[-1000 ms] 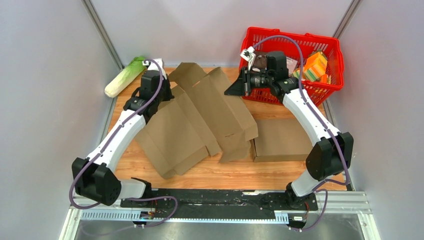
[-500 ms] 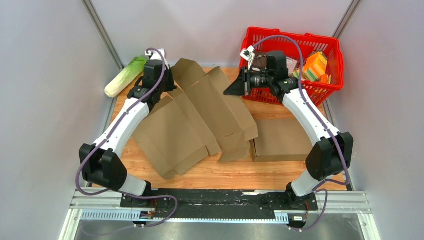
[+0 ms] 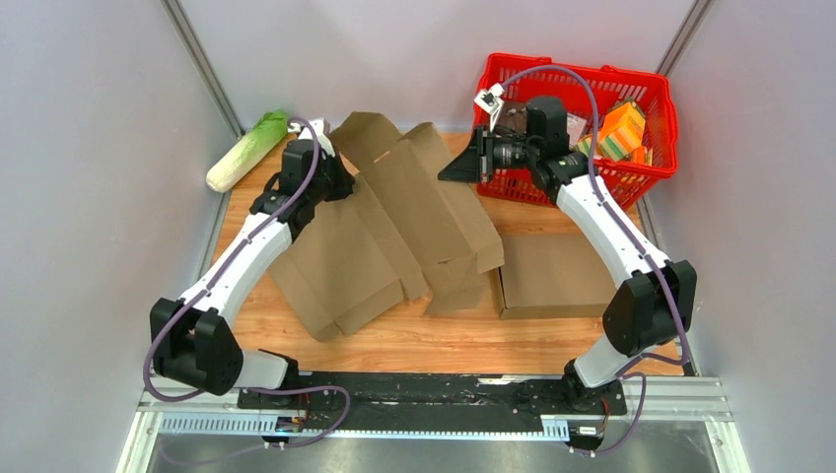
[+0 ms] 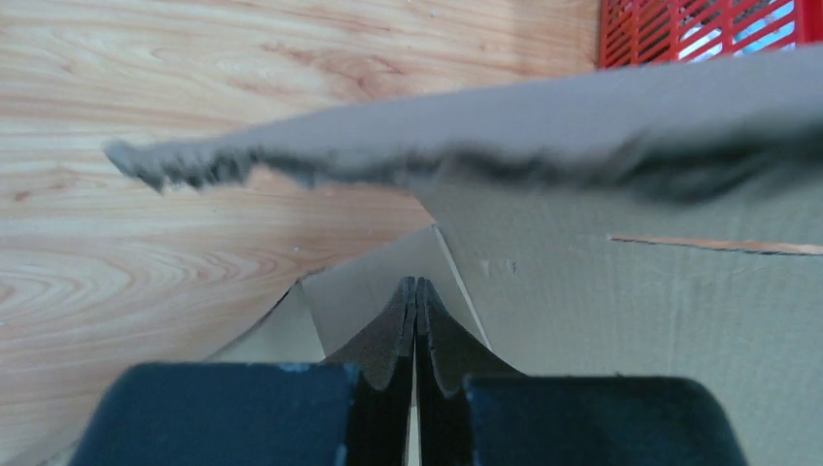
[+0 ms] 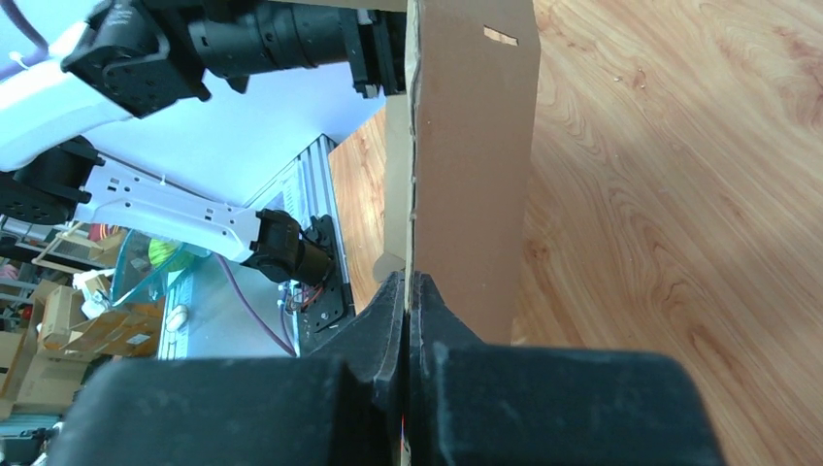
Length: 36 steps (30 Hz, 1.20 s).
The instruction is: Fold the paper box
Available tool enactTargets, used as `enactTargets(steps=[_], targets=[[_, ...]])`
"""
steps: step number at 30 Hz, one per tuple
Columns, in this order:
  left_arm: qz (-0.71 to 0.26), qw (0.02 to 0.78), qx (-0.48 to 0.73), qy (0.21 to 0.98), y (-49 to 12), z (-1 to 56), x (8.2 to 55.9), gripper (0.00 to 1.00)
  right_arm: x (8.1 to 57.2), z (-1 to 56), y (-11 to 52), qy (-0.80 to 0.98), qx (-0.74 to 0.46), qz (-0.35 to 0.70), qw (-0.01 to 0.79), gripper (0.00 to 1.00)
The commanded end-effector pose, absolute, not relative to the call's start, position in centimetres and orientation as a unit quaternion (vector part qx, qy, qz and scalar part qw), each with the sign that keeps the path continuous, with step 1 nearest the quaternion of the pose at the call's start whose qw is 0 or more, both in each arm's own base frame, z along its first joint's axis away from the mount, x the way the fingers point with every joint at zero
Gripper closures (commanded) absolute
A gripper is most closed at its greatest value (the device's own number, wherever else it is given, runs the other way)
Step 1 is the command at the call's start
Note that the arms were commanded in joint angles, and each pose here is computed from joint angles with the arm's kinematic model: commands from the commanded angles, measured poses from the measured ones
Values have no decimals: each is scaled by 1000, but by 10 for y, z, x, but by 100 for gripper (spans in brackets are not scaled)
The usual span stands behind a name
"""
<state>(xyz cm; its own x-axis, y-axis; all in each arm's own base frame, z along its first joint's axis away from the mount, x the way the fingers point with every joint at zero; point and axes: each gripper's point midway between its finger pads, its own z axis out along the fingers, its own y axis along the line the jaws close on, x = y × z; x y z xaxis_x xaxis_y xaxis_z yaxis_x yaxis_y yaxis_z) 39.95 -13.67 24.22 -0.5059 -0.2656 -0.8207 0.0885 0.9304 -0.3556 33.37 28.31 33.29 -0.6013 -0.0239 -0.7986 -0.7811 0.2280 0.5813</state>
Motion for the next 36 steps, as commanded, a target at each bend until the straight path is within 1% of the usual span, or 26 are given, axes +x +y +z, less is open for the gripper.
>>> enactTargets(steps=[1,3,7,8,9,11,12,13,14,15,16,18,20,22,25,26,30,36], targets=[[-220,489,-64,842,-150,229,403,96,326,366,289,666,-308,564,378,100],[-227,472,-68,849,-155,208,406,95,326,364,289,667,-303,569,374,100],[-238,480,-49,843,-160,211,405,93,330,352,287,678,-318,545,377,100],[-241,485,-40,840,-160,217,401,91,326,341,284,696,-315,537,357,100],[-244,502,-28,829,-157,234,391,85,332,343,281,690,-342,510,383,100],[-258,521,-4,813,-158,255,377,77,332,326,275,722,-345,475,366,100],[-271,539,8,797,-158,276,364,68,339,325,272,714,-376,448,385,100],[-282,548,20,787,-161,287,356,65,335,317,270,728,-379,436,368,100],[-306,550,41,776,-168,297,347,61,341,309,266,737,-389,409,372,100],[-321,563,52,759,-171,314,338,49,347,311,265,730,-411,385,387,100],[-332,567,60,752,-173,322,334,43,348,299,268,740,-419,370,374,100],[-359,576,77,730,-182,348,327,37,356,292,267,748,-432,334,377,100],[-365,583,83,721,-186,361,328,35,364,288,271,748,-446,314,378,100],[-360,598,91,710,-187,383,329,36,371,291,276,743,-455,309,382,100],[-332,614,124,706,-194,400,336,35,374,301,283,730,-470,308,389,100],[-313,621,139,705,-197,406,345,34,377,296,285,730,-474,307,384,100],[-300,576,171,741,-209,387,354,34,382,290,294,720,-499,304,375,100],[-270,568,189,754,-214,372,363,32,386,281,307,715,-519,289,369,100]])
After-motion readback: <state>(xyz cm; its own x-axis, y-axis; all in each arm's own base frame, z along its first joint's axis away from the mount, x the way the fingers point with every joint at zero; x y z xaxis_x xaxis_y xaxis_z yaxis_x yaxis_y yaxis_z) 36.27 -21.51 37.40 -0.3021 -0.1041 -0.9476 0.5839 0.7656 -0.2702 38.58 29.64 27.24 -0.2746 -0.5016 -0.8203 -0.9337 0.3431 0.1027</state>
